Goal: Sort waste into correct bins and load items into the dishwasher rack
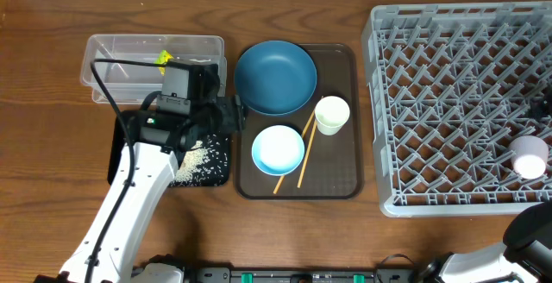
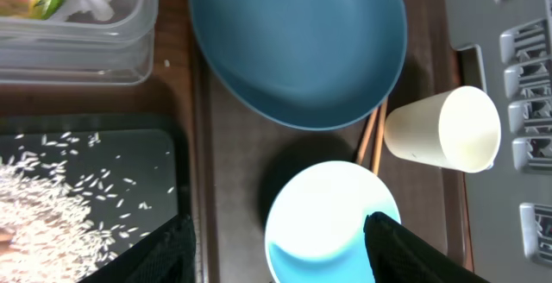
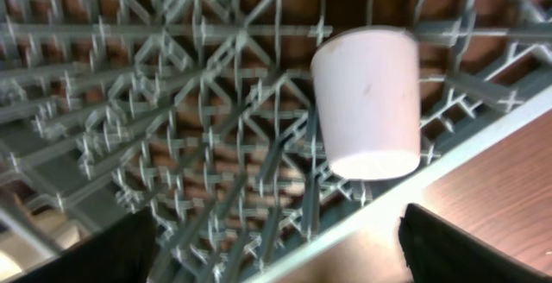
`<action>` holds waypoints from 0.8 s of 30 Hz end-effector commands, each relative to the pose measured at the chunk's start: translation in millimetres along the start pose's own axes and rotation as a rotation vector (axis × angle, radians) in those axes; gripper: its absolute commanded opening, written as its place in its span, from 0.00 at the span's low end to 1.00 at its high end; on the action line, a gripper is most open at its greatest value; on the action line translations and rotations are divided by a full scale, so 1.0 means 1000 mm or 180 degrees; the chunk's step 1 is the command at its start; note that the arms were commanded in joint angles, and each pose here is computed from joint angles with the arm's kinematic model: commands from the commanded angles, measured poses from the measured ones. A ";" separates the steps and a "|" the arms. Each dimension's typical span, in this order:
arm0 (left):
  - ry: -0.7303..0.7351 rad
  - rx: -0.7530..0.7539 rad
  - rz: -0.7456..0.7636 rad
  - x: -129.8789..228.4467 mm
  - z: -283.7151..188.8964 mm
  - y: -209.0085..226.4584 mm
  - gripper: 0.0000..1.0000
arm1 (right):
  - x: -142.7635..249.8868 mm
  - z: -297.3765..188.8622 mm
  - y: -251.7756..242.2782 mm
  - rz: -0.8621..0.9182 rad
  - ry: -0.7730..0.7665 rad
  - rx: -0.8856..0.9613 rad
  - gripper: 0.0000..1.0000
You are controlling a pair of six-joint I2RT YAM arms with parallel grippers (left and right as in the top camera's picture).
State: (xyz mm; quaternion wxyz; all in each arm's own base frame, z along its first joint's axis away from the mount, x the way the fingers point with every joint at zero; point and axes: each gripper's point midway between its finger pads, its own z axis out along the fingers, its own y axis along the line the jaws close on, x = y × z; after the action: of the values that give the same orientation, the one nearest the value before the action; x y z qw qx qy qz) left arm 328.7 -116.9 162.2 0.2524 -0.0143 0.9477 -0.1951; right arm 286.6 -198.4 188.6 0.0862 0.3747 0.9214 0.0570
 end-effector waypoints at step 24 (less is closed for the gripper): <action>0.0005 0.0026 0.0127 0.000 0.004 -0.011 0.65 | 0.036 0.066 -0.046 0.0283 0.0381 0.0675 0.01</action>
State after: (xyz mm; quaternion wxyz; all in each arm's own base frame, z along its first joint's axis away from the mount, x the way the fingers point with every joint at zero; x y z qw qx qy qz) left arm 326.6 -129.3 162.4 0.2520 0.0031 0.9467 -0.2006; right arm 245.6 -198.2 113.0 -0.0119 0.4069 0.9134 0.0025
